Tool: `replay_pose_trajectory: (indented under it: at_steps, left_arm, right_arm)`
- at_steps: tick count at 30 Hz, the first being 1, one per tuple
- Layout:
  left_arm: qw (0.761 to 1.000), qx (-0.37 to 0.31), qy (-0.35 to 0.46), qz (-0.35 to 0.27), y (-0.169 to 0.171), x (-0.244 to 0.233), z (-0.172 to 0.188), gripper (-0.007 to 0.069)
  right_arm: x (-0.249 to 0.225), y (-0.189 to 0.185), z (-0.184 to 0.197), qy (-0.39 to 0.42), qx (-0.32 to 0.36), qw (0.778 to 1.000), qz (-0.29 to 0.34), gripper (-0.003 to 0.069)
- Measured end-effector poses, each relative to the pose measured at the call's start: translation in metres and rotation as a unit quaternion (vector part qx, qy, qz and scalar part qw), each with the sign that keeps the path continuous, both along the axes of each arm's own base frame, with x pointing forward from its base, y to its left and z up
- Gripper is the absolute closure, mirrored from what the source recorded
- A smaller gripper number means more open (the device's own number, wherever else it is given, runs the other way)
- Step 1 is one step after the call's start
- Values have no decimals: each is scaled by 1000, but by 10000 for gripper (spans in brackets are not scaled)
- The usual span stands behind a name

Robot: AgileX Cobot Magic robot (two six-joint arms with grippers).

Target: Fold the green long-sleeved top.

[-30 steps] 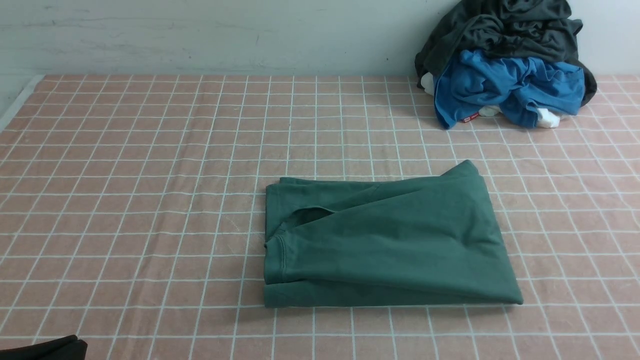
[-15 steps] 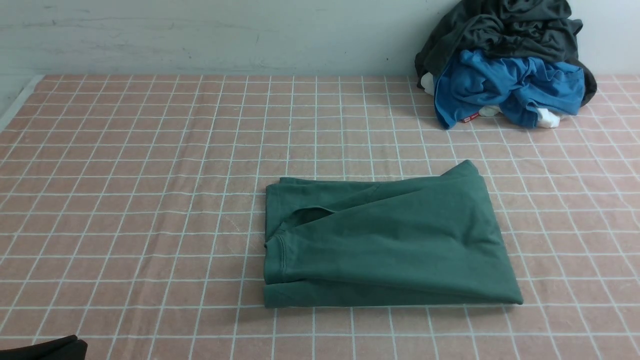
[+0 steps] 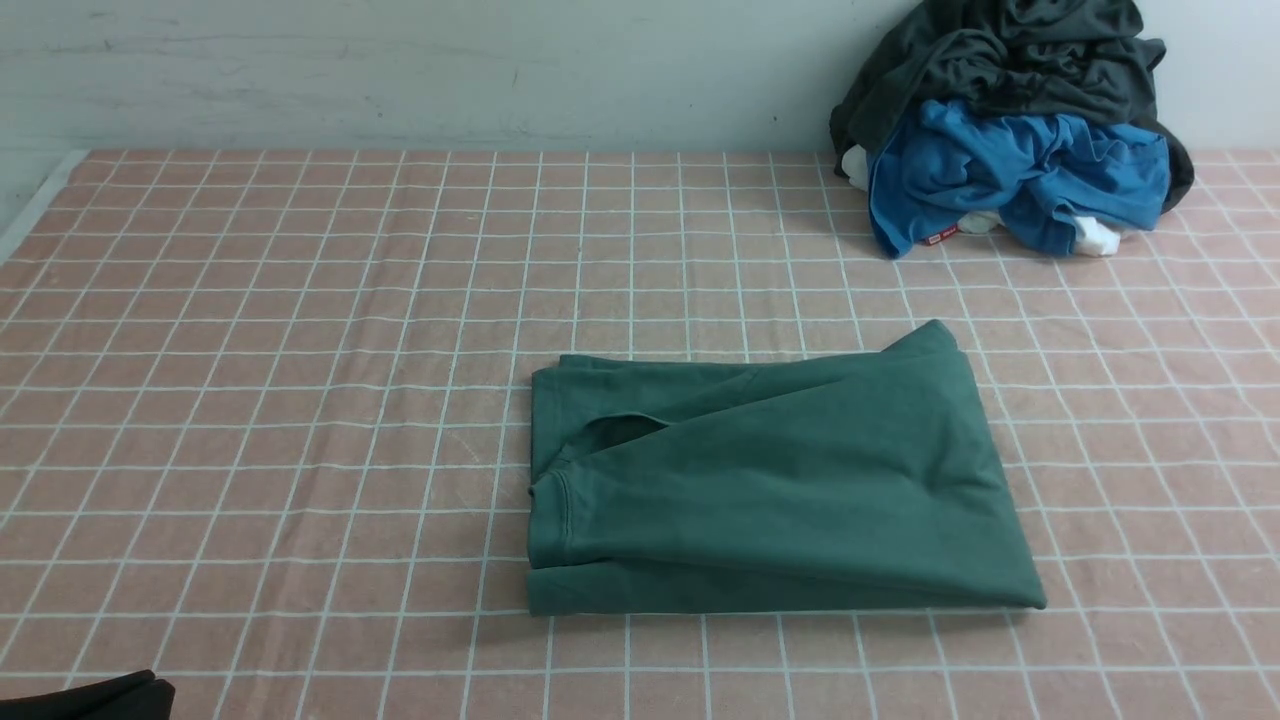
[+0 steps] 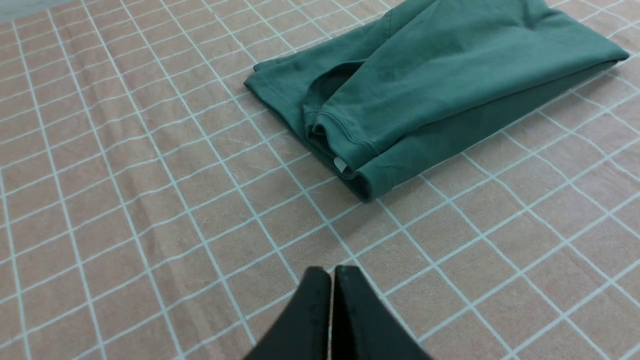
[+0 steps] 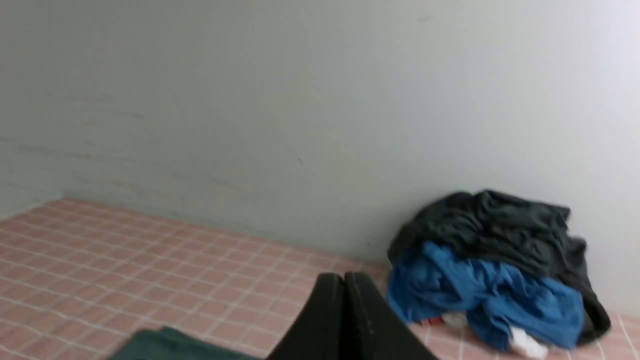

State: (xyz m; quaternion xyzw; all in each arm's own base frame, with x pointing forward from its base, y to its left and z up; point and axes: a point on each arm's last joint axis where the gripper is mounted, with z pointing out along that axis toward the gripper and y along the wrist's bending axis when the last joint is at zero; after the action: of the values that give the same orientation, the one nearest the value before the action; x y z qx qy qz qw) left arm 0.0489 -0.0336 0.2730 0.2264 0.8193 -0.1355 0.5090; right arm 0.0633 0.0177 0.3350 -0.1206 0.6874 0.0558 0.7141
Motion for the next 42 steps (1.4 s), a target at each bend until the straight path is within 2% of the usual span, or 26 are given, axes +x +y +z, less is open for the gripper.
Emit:
replay_pose_trajectory:
  at_steps: [5,6,7,12,18,23,42]
  left_arm:
    - [1000,0,0,0,0,0,0,632]
    - [1000,0,0,0,0,0,0,632]
    - [1000,0,0,0,0,0,0,632]
    - [1000,0,0,0,0,0,0,632]
    - [1000,0,0,0,0,0,0,632]
    - [1000,0,0,0,0,0,0,632]
    - [1000,0,1,0,0,0,0,632]
  right_arm:
    - [4,-13,-79,59,15,994,-91,673]
    - [3,-13,-78,57,22,994,-92,673]
    - [1,-17,-104,76,32,989,-121,673]
    - [-5,-23,-146,99,56,980,-166,673]
    - [-8,-22,-152,104,53,980,-163,673]
    - [-8,-22,-153,104,2,982,-158,673]
    - [-8,-22,-153,109,9,981,-158,673]
